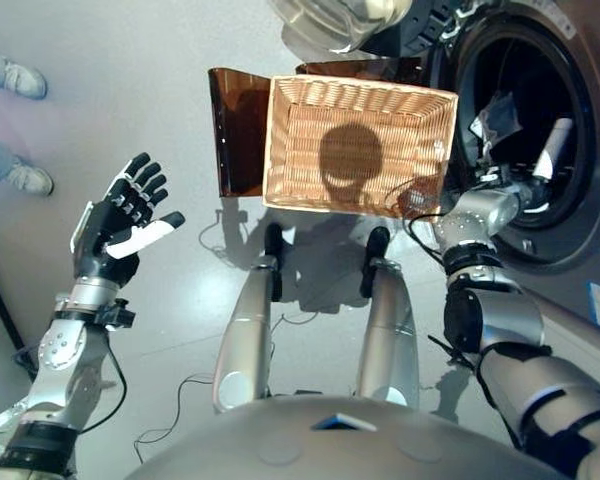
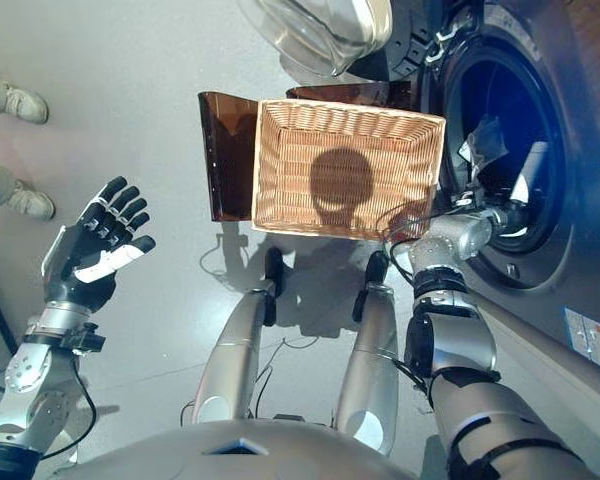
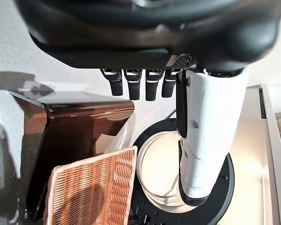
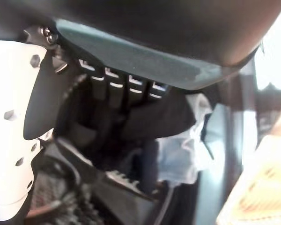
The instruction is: Pick up the clothes and place them into the washing machine
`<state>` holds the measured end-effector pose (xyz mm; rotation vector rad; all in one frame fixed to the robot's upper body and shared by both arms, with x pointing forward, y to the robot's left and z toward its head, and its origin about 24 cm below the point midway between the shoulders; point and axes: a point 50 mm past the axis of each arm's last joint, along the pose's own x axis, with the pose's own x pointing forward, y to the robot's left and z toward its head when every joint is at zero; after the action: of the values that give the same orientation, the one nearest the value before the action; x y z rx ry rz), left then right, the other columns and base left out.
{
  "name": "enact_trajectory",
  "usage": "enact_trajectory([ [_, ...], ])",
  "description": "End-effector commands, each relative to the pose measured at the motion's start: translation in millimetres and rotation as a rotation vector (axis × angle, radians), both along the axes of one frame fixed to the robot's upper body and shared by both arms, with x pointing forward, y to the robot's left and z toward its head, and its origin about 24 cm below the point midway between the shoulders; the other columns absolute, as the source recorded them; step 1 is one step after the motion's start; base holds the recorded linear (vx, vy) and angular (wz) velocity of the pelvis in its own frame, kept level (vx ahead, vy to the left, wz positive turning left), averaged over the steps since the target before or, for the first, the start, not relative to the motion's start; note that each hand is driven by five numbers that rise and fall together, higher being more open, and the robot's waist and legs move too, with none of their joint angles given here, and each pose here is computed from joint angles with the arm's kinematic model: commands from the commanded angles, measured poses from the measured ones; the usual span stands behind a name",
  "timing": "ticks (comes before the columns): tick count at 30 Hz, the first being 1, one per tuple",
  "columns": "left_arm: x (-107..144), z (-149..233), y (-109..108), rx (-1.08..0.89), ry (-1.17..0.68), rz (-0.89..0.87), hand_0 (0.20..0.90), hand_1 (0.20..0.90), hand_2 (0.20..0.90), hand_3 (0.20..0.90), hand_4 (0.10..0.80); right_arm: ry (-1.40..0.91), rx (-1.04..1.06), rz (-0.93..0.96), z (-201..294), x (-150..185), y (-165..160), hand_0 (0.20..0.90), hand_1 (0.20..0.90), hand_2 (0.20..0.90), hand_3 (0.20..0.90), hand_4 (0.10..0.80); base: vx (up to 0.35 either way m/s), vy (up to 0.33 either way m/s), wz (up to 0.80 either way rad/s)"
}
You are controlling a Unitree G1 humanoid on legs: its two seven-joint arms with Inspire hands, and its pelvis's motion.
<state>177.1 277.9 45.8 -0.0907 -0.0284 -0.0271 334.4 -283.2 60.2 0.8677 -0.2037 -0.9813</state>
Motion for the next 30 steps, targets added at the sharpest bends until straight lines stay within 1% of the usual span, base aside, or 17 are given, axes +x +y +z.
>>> enact_trajectory([
  [1, -2, 40, 19, 0.107, -0.180, 0.009, 0.900, 0.900, 0.900, 0.900, 0.800, -0.044, -0.198, 0.037, 39, 13, -9, 0.900, 0.900, 0.900, 0.900, 0.800, -0.017, 0.031, -0.05],
  [2, -2, 43, 20, 0.128, -0.186, -0.003, 0.900, 0.900, 0.900, 0.900, 0.800, -0.003, -0.259, 0.069, 44, 17, -8, 0.900, 0.900, 0.900, 0.900, 0.800, 0.000, 0.000, 0.00],
  [5, -2, 47, 21, 0.146, -0.194, -0.009, 0.900, 0.900, 0.900, 0.900, 0.800, 0.036, -0.320, 0.100, 49, 21, -6, 0.900, 0.900, 0.900, 0.900, 0.800, 0.000, 0.000, 0.00],
  [6, -3, 49, 23, 0.156, -0.198, -0.011, 0.900, 0.900, 0.900, 0.900, 0.800, 0.076, -0.405, 0.151, 51, 25, -1, 0.900, 0.900, 0.900, 0.900, 0.800, 0.000, 0.000, 0.00],
  [9, -3, 50, 23, 0.155, -0.199, -0.009, 0.900, 0.900, 0.900, 0.900, 0.800, 0.107, -0.456, 0.192, 49, 26, 3, 0.900, 0.900, 0.900, 0.900, 0.800, 0.003, 0.004, 0.01],
  [10, -3, 49, 24, 0.155, -0.198, -0.005, 0.900, 0.900, 0.900, 0.900, 0.800, 0.122, -0.489, 0.213, 48, 26, 6, 0.900, 0.900, 0.900, 0.900, 0.800, 0.016, 0.021, 0.04],
  [11, -3, 49, 24, 0.151, -0.200, -0.002, 0.900, 0.900, 0.900, 0.900, 0.800, 0.153, -0.568, 0.268, 44, 27, 14, 0.900, 0.900, 0.900, 0.900, 0.800, 0.000, 0.000, 0.00],
  [13, -3, 48, 23, 0.149, -0.201, 0.000, 0.900, 0.900, 0.900, 0.900, 0.800, 0.167, -0.606, 0.292, 42, 26, 19, 0.900, 0.900, 0.900, 0.900, 0.800, 0.000, 0.000, 0.00],
  [15, -4, 44, 23, 0.136, -0.192, 0.008, 0.900, 0.900, 0.900, 0.900, 0.800, 0.208, -0.656, 0.333, 31, 23, 26, 0.900, 0.900, 0.900, 0.900, 0.800, 0.022, 0.004, 0.01],
  [16, -3, 41, 22, 0.127, -0.187, 0.017, 0.900, 0.900, 0.900, 0.900, 0.800, 0.242, -0.722, 0.376, 23, 21, 37, 0.900, 0.900, 0.900, 0.900, 0.800, 0.034, 0.004, 0.03],
  [19, -4, 36, 21, 0.125, -0.171, 0.028, 0.900, 0.900, 0.900, 0.900, 0.800, 0.276, -0.758, 0.411, 11, 15, 45, 0.900, 0.900, 0.900, 0.900, 0.800, 0.034, 0.007, -0.07],
  [24, -5, 23, 24, 0.139, -0.131, 0.070, 0.900, 0.900, 0.900, 0.900, 0.800, 0.410, -0.976, 0.510, -10, 3, 56, 0.900, 0.900, 0.900, 0.900, 0.800, 0.067, 0.000, -0.09],
  [28, -4, 17, 21, 0.139, -0.127, 0.074, 0.900, 0.900, 0.900, 0.900, 0.800, 0.489, -1.007, 0.545, -28, -7, 54, 0.900, 0.900, 0.900, 0.900, 0.800, 0.034, 0.001, -0.08],
  [30, -5, 13, 20, 0.134, -0.123, 0.086, 0.900, 0.900, 0.900, 0.900, 0.800, 0.482, -0.997, 0.565, -34, -14, 55, 0.900, 0.900, 0.900, 0.900, 0.800, 0.118, -0.011, -0.06],
])
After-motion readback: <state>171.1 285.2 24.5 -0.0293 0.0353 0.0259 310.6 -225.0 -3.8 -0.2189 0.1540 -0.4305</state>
